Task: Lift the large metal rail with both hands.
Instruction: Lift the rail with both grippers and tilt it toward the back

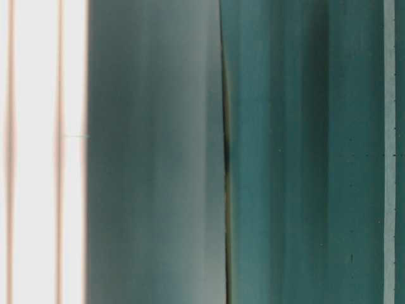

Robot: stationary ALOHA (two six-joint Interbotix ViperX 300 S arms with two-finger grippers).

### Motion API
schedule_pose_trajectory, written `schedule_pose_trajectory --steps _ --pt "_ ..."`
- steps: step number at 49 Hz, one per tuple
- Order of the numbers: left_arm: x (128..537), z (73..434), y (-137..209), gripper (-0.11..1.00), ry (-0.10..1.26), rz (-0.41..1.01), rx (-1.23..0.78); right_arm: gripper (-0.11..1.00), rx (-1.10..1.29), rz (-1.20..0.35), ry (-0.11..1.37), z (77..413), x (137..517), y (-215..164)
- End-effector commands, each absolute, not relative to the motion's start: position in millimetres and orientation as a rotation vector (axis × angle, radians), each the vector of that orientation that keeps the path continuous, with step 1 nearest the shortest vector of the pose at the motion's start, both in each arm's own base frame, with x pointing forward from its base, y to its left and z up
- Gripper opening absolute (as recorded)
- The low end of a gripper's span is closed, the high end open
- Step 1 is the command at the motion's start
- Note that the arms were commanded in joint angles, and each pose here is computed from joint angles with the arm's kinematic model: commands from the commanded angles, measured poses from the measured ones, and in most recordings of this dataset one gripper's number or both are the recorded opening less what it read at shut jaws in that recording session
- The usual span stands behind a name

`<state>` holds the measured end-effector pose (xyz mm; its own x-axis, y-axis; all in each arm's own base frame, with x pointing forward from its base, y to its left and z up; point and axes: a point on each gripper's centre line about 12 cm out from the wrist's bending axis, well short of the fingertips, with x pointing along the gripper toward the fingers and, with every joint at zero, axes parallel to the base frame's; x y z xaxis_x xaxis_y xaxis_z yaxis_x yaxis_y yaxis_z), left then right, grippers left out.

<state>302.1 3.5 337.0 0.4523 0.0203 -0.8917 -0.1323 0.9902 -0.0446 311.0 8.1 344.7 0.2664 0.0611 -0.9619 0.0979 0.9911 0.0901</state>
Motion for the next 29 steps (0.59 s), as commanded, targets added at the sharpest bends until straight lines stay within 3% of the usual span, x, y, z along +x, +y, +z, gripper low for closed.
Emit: schedule_pose_trajectory --steps 1,29 --pt "301.5 375.7 7.0 0.37 0.999 0.117 -0.145 0.38 0.169 -0.022 1.222 379.5 313.2 14.6" --pt "284.5 447.8 2.3 0.37 0.999 0.104 -0.143 0.38 0.163 -0.024 1.21 446.2 307.3 19.5"
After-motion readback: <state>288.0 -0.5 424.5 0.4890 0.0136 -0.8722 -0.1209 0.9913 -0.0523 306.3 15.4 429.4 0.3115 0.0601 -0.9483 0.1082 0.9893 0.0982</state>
